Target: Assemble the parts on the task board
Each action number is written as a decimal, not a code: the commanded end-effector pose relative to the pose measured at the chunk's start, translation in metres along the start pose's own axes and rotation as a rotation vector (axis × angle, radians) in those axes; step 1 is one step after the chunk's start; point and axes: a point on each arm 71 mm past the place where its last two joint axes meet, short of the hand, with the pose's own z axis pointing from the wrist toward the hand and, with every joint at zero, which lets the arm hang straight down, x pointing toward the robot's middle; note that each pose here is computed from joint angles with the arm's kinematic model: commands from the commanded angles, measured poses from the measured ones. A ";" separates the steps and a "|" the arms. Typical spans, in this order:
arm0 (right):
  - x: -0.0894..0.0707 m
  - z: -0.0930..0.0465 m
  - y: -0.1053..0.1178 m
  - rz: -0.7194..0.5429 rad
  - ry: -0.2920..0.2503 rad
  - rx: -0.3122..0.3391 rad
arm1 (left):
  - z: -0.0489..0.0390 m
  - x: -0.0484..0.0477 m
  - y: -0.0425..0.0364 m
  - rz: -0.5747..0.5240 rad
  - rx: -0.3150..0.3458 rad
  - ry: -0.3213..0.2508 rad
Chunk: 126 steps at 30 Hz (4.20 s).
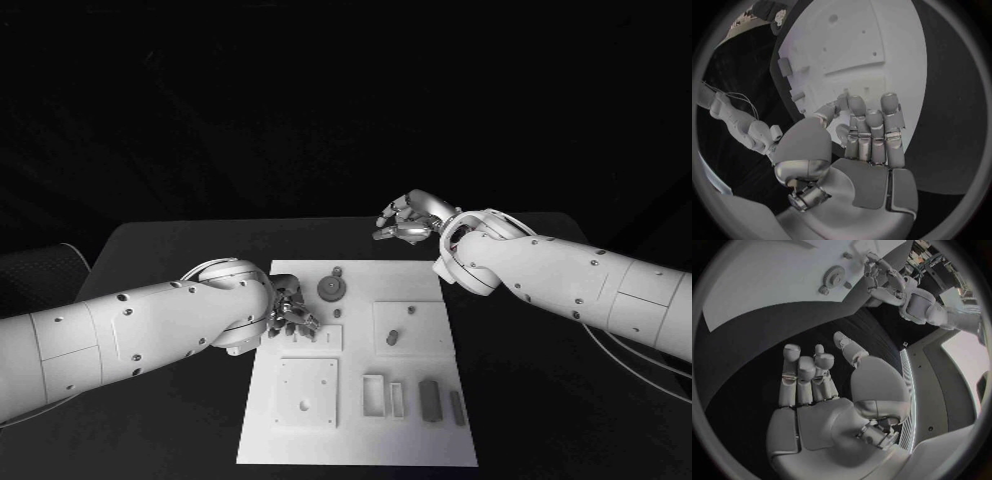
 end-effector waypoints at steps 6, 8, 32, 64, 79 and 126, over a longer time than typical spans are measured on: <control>0.001 0.001 0.002 -0.016 0.014 -0.018 | 0.0006 0.0028 -0.0029 0.013 0.002 0.017; 0.002 0.001 0.002 -0.016 0.014 -0.018 | 0.0006 0.0028 -0.0028 0.013 0.001 0.016; 0.002 0.001 0.002 -0.017 0.018 -0.014 | 0.0020 0.0045 -0.0041 0.037 0.001 0.009; 0.002 0.000 0.002 -0.016 0.022 -0.019 | 0.0029 0.0053 -0.0053 0.048 -0.003 0.024; 0.002 0.000 0.002 -0.016 0.021 -0.016 | 0.0046 0.0042 -0.0079 0.042 0.005 0.015; 0.004 0.000 0.004 -0.015 0.032 -0.020 | 0.0062 0.0033 -0.0065 0.017 0.006 0.024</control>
